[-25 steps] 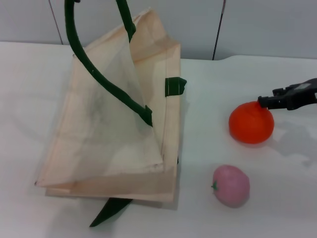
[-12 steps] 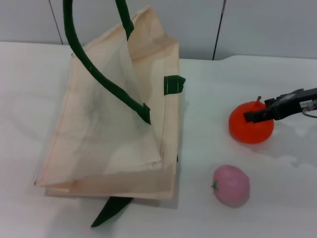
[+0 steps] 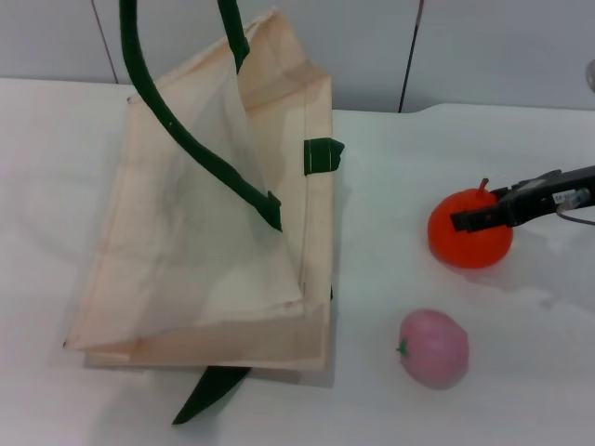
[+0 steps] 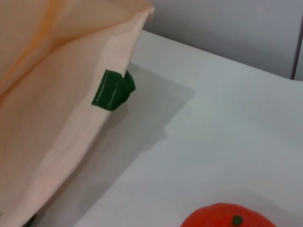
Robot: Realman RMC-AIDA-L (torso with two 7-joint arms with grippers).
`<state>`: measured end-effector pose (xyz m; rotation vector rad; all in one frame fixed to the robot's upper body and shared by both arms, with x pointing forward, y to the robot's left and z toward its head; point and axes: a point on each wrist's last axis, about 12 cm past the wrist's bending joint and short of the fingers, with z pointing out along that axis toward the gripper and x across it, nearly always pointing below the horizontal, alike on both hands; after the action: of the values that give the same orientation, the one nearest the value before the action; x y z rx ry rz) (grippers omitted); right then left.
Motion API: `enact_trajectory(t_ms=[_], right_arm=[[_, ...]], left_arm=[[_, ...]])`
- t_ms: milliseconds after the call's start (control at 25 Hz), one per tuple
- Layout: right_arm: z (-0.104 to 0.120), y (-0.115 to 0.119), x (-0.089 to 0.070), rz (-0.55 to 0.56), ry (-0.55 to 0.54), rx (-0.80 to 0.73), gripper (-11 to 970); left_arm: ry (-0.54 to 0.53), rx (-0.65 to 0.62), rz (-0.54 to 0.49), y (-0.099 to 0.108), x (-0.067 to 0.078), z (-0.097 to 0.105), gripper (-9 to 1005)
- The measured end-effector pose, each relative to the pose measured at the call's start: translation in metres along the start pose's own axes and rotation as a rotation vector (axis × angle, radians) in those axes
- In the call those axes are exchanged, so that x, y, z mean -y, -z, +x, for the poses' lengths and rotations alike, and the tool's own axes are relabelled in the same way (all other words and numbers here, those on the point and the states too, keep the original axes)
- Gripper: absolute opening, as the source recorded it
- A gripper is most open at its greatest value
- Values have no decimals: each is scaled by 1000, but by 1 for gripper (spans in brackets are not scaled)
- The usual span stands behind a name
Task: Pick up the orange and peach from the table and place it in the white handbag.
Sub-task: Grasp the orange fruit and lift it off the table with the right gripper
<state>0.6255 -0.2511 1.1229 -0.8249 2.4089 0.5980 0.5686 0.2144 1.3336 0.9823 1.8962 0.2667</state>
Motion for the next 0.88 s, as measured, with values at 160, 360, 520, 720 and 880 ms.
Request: enact_trajectory(t_ms=[160, 360, 520, 720, 880], right_arm=[[-1, -5, 4, 32, 1, -8, 884], [0, -11, 7, 59, -1, -37, 875], [-2, -17, 6, 65, 2, -54, 863], [-5, -19, 5, 72, 9, -60, 848], [-6, -20, 3, 69, 15, -76, 836]], left_arm=[[0, 0, 1, 0, 0, 0, 133], [-1, 0, 1, 0, 0, -1, 133], [-1, 2, 1, 0, 0, -1, 133], [-1, 4, 0, 0, 0, -2, 133], [-1, 4, 0, 0, 0, -2, 133]])
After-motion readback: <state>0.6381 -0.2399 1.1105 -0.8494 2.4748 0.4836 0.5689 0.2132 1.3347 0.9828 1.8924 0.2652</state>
